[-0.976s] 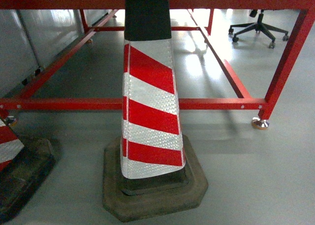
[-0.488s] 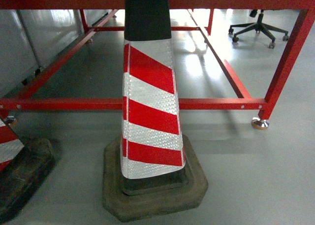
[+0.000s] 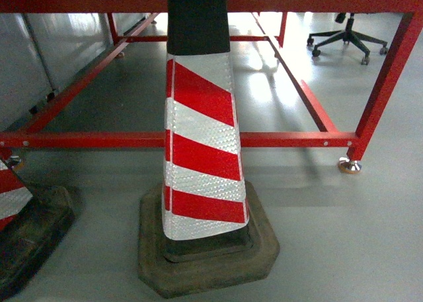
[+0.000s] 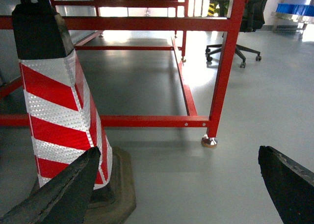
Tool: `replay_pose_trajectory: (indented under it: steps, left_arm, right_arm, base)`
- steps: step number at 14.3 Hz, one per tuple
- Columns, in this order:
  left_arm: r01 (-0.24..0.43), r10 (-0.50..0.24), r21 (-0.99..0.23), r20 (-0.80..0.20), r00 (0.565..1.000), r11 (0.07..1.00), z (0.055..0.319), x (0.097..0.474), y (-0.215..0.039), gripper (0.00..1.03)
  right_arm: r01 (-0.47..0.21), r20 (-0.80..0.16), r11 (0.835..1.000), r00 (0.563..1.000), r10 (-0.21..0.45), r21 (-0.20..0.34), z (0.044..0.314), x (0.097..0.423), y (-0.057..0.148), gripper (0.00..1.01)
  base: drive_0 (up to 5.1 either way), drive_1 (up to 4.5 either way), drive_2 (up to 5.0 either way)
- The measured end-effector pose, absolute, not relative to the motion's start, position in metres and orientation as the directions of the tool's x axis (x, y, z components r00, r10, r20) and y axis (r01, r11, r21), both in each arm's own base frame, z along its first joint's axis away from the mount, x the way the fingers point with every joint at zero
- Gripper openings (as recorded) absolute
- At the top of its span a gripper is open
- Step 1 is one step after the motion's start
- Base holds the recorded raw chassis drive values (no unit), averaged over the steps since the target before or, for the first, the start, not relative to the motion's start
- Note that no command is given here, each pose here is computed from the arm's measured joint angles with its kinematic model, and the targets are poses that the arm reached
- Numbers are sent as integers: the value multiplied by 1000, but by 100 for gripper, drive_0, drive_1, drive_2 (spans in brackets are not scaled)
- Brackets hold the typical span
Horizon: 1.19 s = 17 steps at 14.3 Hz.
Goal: Pick blue part to blue bin on bottom shelf
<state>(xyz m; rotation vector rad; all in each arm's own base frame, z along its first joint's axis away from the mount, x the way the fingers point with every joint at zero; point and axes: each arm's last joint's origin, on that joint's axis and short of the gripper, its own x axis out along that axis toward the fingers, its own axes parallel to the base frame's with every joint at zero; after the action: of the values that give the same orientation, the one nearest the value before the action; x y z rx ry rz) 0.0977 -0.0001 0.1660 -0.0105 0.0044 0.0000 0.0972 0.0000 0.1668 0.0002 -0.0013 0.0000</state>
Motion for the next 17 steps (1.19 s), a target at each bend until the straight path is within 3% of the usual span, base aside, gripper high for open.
replay_pose_trajectory:
  steps: [17]
  left_arm:
    - [0,0,1,-4,1000,1000,166,98,0,98]
  right_arm:
    - [-1,3,1000,1000,1,0,167,97,0,98]
  base:
    - [0,0,0]
